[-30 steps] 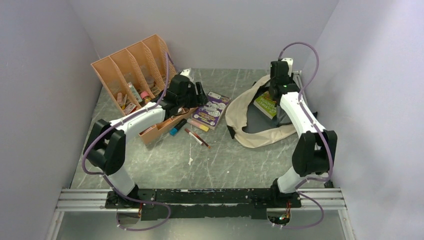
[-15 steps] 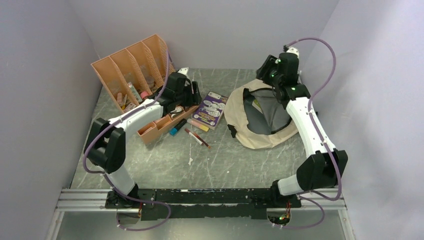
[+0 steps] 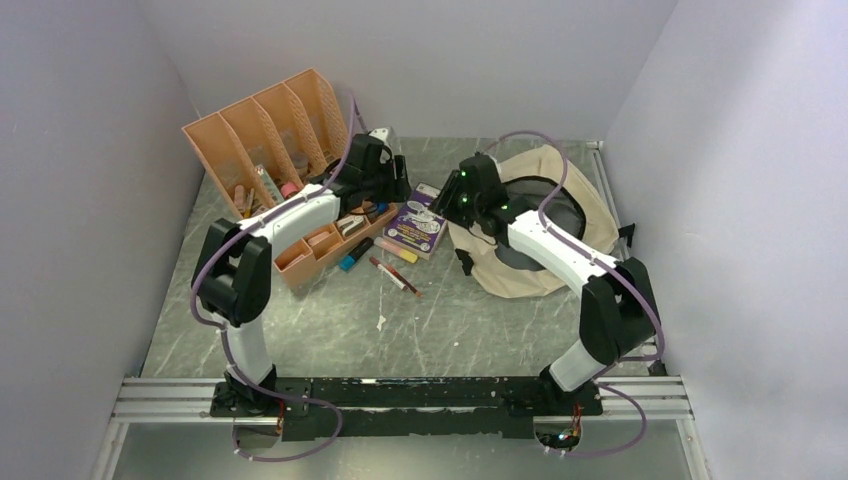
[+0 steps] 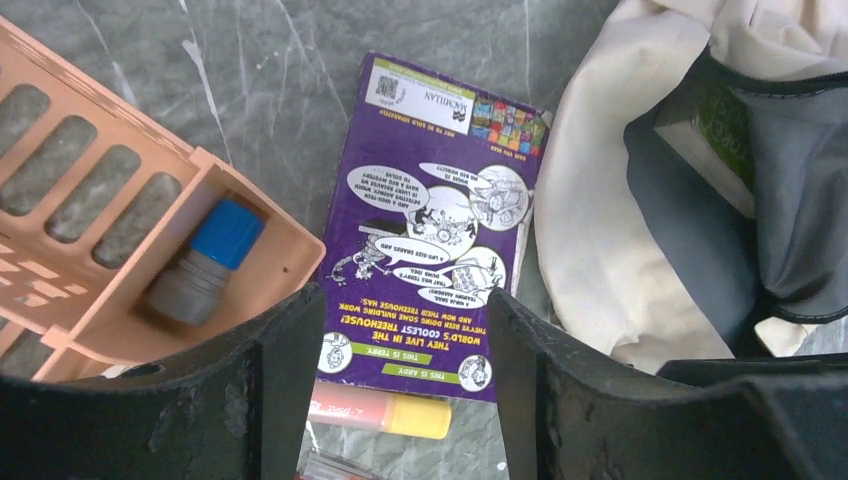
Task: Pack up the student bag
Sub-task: Pick up the book from the center of the board.
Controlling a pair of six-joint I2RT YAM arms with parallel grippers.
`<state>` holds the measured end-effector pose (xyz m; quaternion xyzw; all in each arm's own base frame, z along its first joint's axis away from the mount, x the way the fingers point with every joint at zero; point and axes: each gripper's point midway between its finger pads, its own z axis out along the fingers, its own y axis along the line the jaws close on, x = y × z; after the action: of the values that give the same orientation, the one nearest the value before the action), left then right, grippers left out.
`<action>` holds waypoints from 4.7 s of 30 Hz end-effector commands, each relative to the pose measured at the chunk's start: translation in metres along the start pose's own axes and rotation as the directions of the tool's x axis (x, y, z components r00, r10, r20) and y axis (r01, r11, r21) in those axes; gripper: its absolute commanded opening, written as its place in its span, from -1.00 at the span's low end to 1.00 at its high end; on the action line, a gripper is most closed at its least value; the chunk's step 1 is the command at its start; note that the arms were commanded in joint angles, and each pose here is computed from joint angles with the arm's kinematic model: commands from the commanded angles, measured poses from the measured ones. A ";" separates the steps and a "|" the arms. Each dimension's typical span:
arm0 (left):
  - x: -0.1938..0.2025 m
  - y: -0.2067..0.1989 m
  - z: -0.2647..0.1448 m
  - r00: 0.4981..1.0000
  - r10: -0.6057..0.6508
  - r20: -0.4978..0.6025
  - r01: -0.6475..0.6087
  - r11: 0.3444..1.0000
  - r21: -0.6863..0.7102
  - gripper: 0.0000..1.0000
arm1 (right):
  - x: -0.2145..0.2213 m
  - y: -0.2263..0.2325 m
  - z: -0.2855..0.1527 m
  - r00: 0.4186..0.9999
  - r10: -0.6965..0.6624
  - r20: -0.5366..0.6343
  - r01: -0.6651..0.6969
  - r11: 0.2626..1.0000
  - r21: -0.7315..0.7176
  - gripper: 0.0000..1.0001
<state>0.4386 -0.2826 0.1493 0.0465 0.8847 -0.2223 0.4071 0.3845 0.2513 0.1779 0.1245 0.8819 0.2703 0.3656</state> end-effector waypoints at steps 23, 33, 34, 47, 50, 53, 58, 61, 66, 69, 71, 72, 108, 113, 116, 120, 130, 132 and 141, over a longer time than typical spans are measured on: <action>0.074 0.033 0.049 0.981 -0.071 -0.180 0.059 0.995 -0.075 0.20 | 0.066 -0.068 0.024 0.993 0.095 -0.076 -0.084 0.987 0.135 -0.08; 0.068 0.066 0.056 0.989 -0.053 -0.137 0.018 0.969 -0.246 0.25 | 0.073 -0.075 0.030 0.991 0.092 -0.096 -0.075 0.984 0.161 -0.07; 0.068 0.069 0.056 0.989 -0.045 -0.138 0.008 0.966 -0.259 0.26 | 0.074 -0.076 0.031 0.991 0.091 -0.099 -0.074 0.984 0.164 -0.06; 0.066 0.093 0.063 0.985 -0.091 -0.148 0.046 0.959 -0.280 0.35 | 0.077 -0.074 0.046 0.987 0.116 -0.112 -0.096 0.982 0.165 -0.02; 0.051 0.073 0.068 0.990 -0.091 -0.103 0.072 0.982 -0.172 0.35 | 0.080 -0.072 0.058 0.984 0.121 -0.130 -0.099 0.982 0.162 -0.02; 0.044 0.058 0.072 0.992 -0.084 -0.092 0.075 0.992 -0.099 0.35 | 0.083 -0.075 0.071 0.980 0.131 -0.149 -0.103 0.979 0.177 -0.02; 0.057 0.054 0.080 0.988 -0.067 -0.140 0.059 0.997 -0.059 0.35 | 0.085 -0.086 0.082 0.979 0.150 -0.140 -0.114 0.965 0.237 0.01; 0.067 0.046 0.081 0.986 -0.057 -0.158 0.054 0.998 -0.026 0.34 | 0.086 -0.100 0.083 0.980 0.158 -0.124 -0.115 0.948 0.298 0.11; 0.087 0.033 0.083 0.980 -0.035 -0.197 0.034 0.999 -0.005 0.34 | 0.090 -0.113 0.087 0.977 0.178 -0.120 -0.132 0.939 0.316 0.15; 0.098 0.034 0.081 0.975 -0.062 -0.214 0.063 0.998 -0.005 0.30 | 0.092 -0.116 0.094 0.972 0.190 -0.139 -0.138 0.937 0.321 0.13; 0.104 0.033 0.079 0.971 -0.075 -0.226 0.079 0.997 0.008 0.26 | 0.091 -0.116 0.099 0.969 0.204 -0.140 -0.152 0.938 0.311 0.13; 0.107 0.030 0.078 0.969 -0.078 -0.234 0.085 0.996 0.020 0.26 | 0.091 -0.117 0.101 0.967 0.211 -0.141 -0.159 0.937 0.310 0.13; 0.110 0.025 0.050 0.943 -0.175 -0.283 0.211 0.972 0.101 0.59 | 0.146 -0.202 0.093 0.798 0.539 -0.269 -0.473 0.837 0.274 -1.00; 0.110 0.025 0.048 0.932 -0.215 -0.293 0.267 0.952 0.152 0.59 | 0.145 -0.206 0.091 0.783 0.561 -0.269 -0.498 0.824 0.270 -1.00; 0.115 0.016 0.046 0.922 -0.223 -0.316 0.296 0.933 0.204 0.58 | 0.147 -0.206 0.092 0.776 0.565 -0.279 -0.504 0.822 0.265 -1.00; 0.136 0.008 0.042 0.893 -0.250 -0.375 0.357 0.900 0.250 0.55 | 0.150 -0.207 0.092 0.771 0.571 -0.282 -0.510 0.818 0.264 -1.00; 0.145 -0.020 0.036 0.885 -0.213 -0.414 0.373 0.857 0.357 0.35 | 0.148 -0.203 0.093 0.778 0.552 -0.299 -0.499 0.833 0.240 -1.00; 0.139 -0.027 0.033 0.890 -0.208 -0.406 0.376 0.839 0.393 0.26 | 0.148 -0.202 0.093 0.782 0.544 -0.304 -0.491 0.838 0.237 -1.00; 0.098 -0.043 0.023 0.930 -0.177 -0.321 0.319 0.822 0.471 -0.44 | 0.125 -0.190 0.089 0.853 0.438 -0.283 -0.404 0.899 0.171 -0.80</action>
<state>0.3864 -0.3141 0.0374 0.0116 0.8718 -0.4384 0.2181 0.4030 0.2153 0.0108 0.2593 0.8368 0.4338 0.2106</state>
